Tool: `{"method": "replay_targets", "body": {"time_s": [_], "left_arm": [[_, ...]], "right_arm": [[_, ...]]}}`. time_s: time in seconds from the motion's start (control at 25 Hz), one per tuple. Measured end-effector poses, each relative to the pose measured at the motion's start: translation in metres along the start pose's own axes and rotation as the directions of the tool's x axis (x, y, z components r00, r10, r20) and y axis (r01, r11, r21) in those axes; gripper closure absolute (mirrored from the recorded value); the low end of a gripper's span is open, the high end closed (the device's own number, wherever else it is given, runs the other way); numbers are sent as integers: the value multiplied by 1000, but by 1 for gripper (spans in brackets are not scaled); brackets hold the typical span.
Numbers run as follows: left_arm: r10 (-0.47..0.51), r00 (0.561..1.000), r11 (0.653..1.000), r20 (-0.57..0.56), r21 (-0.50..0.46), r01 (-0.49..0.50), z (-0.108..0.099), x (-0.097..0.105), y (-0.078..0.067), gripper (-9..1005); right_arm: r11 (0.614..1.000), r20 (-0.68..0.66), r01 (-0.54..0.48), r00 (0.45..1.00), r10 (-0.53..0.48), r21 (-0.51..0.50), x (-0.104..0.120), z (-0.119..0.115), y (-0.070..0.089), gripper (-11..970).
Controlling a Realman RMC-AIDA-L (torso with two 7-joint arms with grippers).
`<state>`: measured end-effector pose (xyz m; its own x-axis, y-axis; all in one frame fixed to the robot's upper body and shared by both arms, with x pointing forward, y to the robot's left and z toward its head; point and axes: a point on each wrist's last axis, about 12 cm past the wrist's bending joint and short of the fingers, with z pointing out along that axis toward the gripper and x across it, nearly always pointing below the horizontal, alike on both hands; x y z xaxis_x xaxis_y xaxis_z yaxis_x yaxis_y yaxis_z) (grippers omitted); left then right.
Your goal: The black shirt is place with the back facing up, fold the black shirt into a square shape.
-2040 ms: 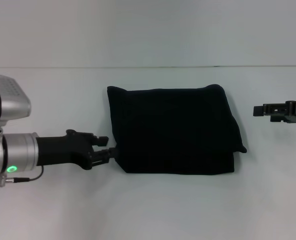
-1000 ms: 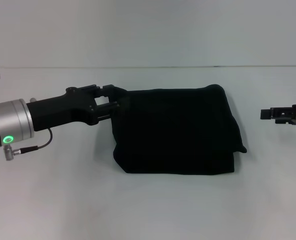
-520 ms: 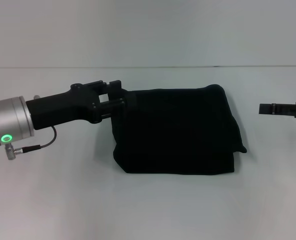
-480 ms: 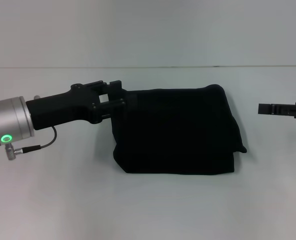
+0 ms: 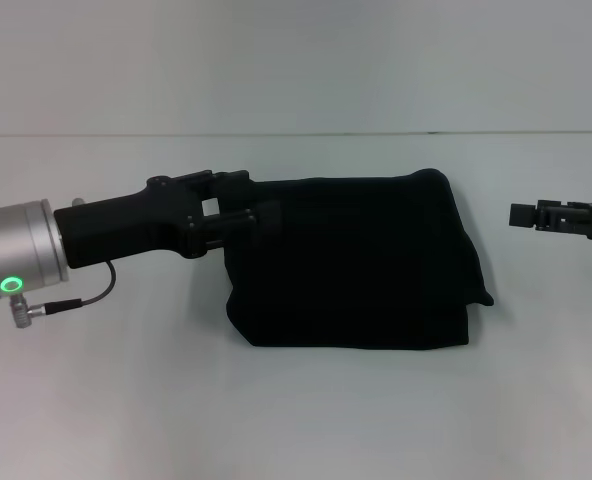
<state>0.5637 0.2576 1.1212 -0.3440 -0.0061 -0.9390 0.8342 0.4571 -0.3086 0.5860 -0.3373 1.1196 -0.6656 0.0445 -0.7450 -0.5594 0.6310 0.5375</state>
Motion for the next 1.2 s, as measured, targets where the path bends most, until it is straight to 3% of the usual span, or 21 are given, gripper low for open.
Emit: {"method": "replay_targets", "body": {"time_s": [0.12, 0.6, 0.88, 1.2], "left_arm": [[3, 1000, 1000, -9, 12, -3, 2, 0, -1, 286], [23, 999, 999, -23, 29, -23, 5, -4, -2, 281], [40, 999, 999, -31, 28, -39, 5, -8, -2, 282], [52, 982, 998, -181, -12, -54, 16, -30, 4, 283]], "right_arm": [[1000, -1, 9, 1000, -9, -5, 0, 0, 1, 60], [989, 27, 146, 989, -146, -9, -13, 7, 18, 64], [984, 26, 176, 984, -175, -21, -18, 8, 23, 69], [968, -83, 249, 965, -247, 12, -48, 17, 39, 71]]}}
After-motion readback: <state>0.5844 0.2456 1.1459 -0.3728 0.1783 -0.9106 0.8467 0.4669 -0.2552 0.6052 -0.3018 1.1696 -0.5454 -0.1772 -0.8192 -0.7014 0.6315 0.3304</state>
